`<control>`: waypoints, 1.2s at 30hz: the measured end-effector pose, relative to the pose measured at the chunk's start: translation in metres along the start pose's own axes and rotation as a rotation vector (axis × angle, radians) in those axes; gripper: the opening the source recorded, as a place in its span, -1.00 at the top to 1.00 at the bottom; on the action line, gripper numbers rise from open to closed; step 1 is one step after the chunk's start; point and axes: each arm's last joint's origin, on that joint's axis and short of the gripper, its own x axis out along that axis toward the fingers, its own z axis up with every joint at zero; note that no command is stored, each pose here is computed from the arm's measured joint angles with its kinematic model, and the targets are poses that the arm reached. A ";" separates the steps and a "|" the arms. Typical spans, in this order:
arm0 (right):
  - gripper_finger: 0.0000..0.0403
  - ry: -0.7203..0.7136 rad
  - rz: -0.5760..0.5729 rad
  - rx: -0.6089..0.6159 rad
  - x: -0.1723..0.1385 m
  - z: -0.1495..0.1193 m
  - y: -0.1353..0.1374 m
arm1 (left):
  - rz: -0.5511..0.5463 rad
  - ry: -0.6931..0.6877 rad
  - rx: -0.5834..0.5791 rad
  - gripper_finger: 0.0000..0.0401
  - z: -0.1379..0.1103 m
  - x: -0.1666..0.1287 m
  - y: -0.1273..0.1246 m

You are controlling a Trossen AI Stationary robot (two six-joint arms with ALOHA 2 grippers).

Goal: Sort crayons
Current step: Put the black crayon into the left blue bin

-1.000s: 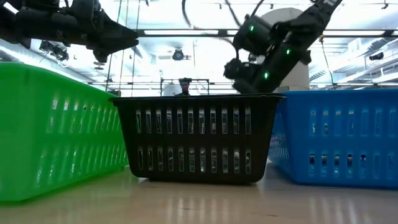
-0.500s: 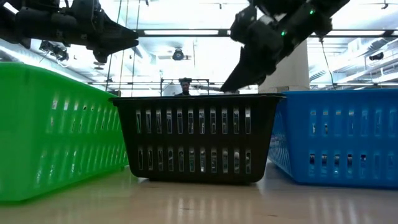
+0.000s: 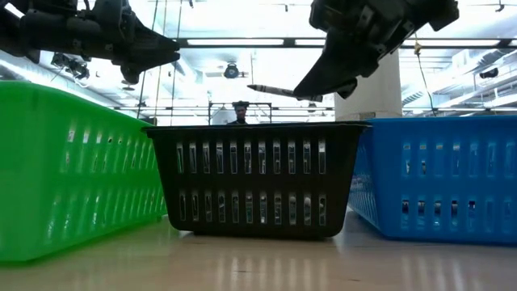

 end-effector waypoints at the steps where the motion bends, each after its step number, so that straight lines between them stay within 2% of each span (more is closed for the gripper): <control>1: 0.80 0.002 0.005 0.002 0.000 -0.001 0.002 | 0.000 0.000 -0.007 0.21 0.000 0.000 0.000; 9: 0.80 0.002 0.047 0.015 -0.004 -0.005 0.019 | 0.000 0.001 -0.033 0.21 0.000 0.000 0.000; 24: 0.80 0.031 0.037 0.043 -0.011 -0.017 0.042 | 0.000 0.000 -0.049 0.21 0.000 0.000 0.000; 31: 0.80 0.228 0.113 0.140 -0.019 -0.037 0.056 | 0.000 0.000 -0.071 0.21 0.000 0.000 0.000; 36: 0.80 0.335 0.106 0.200 -0.026 -0.051 0.066 | 0.000 0.000 -0.071 0.21 0.000 0.000 0.000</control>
